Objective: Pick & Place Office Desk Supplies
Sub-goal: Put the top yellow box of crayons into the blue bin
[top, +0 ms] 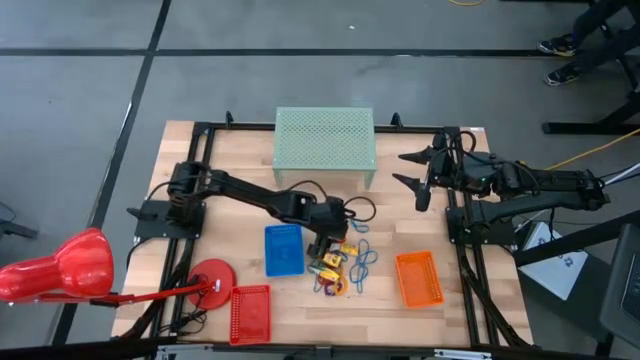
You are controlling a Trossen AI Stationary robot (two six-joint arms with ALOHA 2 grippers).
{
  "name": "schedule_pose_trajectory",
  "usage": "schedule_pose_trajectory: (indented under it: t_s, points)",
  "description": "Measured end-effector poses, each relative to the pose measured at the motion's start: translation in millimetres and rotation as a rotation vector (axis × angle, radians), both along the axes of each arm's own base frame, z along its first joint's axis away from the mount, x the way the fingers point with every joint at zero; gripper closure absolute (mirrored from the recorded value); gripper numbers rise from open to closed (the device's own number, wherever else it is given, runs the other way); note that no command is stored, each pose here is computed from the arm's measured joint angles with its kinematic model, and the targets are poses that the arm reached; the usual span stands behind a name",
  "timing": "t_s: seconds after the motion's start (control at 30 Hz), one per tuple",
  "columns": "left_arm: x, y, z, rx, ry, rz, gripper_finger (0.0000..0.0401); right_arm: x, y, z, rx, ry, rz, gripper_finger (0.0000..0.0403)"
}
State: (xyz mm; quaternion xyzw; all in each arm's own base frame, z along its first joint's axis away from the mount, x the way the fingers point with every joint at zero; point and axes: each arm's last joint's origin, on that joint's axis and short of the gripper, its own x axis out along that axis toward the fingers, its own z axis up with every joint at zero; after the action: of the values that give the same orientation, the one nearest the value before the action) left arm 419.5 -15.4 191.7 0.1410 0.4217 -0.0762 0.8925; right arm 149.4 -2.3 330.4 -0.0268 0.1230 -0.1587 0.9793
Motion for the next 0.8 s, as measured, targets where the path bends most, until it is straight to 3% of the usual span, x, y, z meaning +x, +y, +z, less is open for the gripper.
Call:
schedule_pose_trajectory:
  t_s: [0.17, 0.43, 0.8]
  points:
    - [7.4, -1.2, -15.6, -0.051, 0.033, 0.020, 0.0193, 0.0, 0.0, 0.0, 0.003, -0.001, -0.001, 0.0153]
    - [7.6, -4.4, -16.1, -0.148, 0.041, 0.016, 0.0194, 0.0, 0.0, 0.0, 0.003, -0.001, 0.000, 0.0153]
    - [10.2, -6.4, -7.4, -0.153, 0.024, 0.039, 0.0194, 0.0, 0.1, 0.0, 0.010, -0.003, 0.001, 0.0153]
